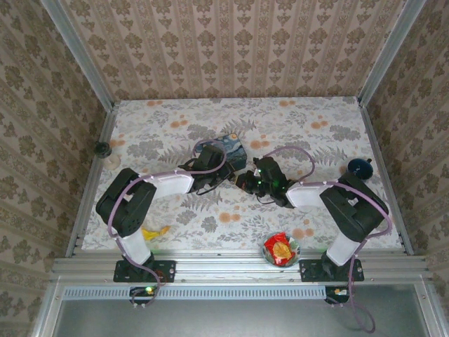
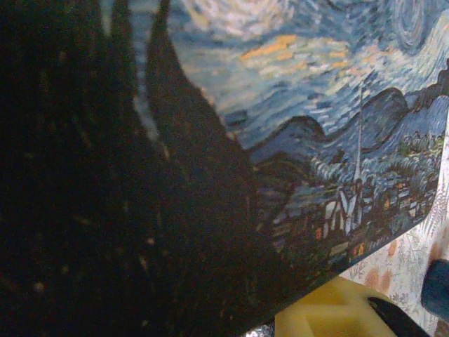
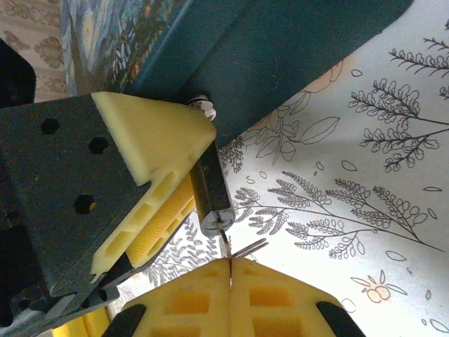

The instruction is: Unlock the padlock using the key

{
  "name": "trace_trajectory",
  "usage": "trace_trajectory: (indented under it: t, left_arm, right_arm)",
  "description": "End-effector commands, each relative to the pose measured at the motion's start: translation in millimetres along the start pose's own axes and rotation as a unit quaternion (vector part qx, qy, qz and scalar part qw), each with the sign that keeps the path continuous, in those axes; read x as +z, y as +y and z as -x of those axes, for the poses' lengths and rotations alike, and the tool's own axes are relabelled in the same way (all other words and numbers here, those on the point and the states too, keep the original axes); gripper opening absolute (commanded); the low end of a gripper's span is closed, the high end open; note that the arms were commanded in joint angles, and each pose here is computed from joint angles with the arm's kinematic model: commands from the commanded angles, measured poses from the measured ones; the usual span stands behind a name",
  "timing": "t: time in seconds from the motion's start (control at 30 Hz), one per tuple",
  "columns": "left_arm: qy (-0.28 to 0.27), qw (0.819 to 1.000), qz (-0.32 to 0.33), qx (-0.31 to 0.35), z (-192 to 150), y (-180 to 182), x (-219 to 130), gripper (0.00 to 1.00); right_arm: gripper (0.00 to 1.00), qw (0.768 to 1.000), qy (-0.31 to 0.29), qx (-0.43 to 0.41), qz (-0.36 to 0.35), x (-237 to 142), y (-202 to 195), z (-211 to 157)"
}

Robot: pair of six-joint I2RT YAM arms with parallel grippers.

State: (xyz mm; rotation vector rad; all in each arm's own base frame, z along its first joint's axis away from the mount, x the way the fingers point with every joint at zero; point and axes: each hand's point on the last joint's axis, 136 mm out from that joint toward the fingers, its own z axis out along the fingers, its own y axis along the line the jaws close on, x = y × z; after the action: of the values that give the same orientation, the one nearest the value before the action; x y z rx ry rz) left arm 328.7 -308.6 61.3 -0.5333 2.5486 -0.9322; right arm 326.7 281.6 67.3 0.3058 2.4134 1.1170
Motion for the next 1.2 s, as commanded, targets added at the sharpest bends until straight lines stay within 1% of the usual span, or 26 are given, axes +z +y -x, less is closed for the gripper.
trace_trajectory:
  t: [0.0,0.2,0.43,0.6,0.63,0.67,0.7,0.73,0.8,0.9,0.93,1.03,1.17]
  left_arm:
    - [0.060,0.998,-0.019,0.016,-27,-14,-10,0.01]
    - [0.082,0.996,-0.032,0.015,-40,-23,-8,0.00]
    - [0.095,0.994,-0.041,0.021,-48,-31,-10,0.00]
    - [0.095,0.995,-0.040,0.015,-48,-27,-11,0.00]
    - [0.094,0.995,-0.041,0.012,-48,-26,-11,0.02]
    - [0.092,0.995,-0.043,0.010,-47,-25,-12,0.09]
    - [0.089,0.995,-0.044,0.007,-45,-23,-12,0.20]
    - [0.087,0.995,-0.043,0.006,-44,-22,-13,0.28]
    - [0.085,0.996,-0.041,0.004,-42,-18,-14,0.39]
    - [0.079,0.996,-0.036,0.002,-40,-14,-14,0.57]
    - [0.079,0.996,-0.034,0.002,-40,-12,-13,0.59]
    - [0.073,0.997,-0.034,-0.003,-39,-8,-11,0.59]
    - [0.052,0.998,-0.031,-0.004,-33,-1,-10,0.51]
  right_arm:
    - [0.00,0.998,-0.026,-0.059,0.000,-10,22,17]
    - [0.00,0.996,-0.031,-0.080,0.001,-8,26,22]
    - [0.00,0.996,-0.036,-0.075,0.019,3,35,28]
    - [0.00,0.997,-0.035,-0.065,0.024,4,33,30]
    - [0.00,0.997,-0.036,-0.060,0.027,3,32,31]
    - [0.00,0.997,-0.038,-0.057,0.028,3,31,32]
    - [0.00,0.997,-0.039,-0.052,0.029,2,28,32]
    - [0.00,0.998,-0.039,-0.047,0.030,1,25,32]
    - [0.00,0.998,-0.040,-0.039,0.030,0,20,31]
    - [0.00,0.999,-0.035,-0.025,0.031,2,11,27]
    - [0.00,0.999,-0.033,-0.019,0.032,3,8,26]
    - [0.00,0.999,-0.030,-0.001,0.040,6,3,22]
    - [0.00,0.999,-0.027,0.011,0.039,9,-4,17]
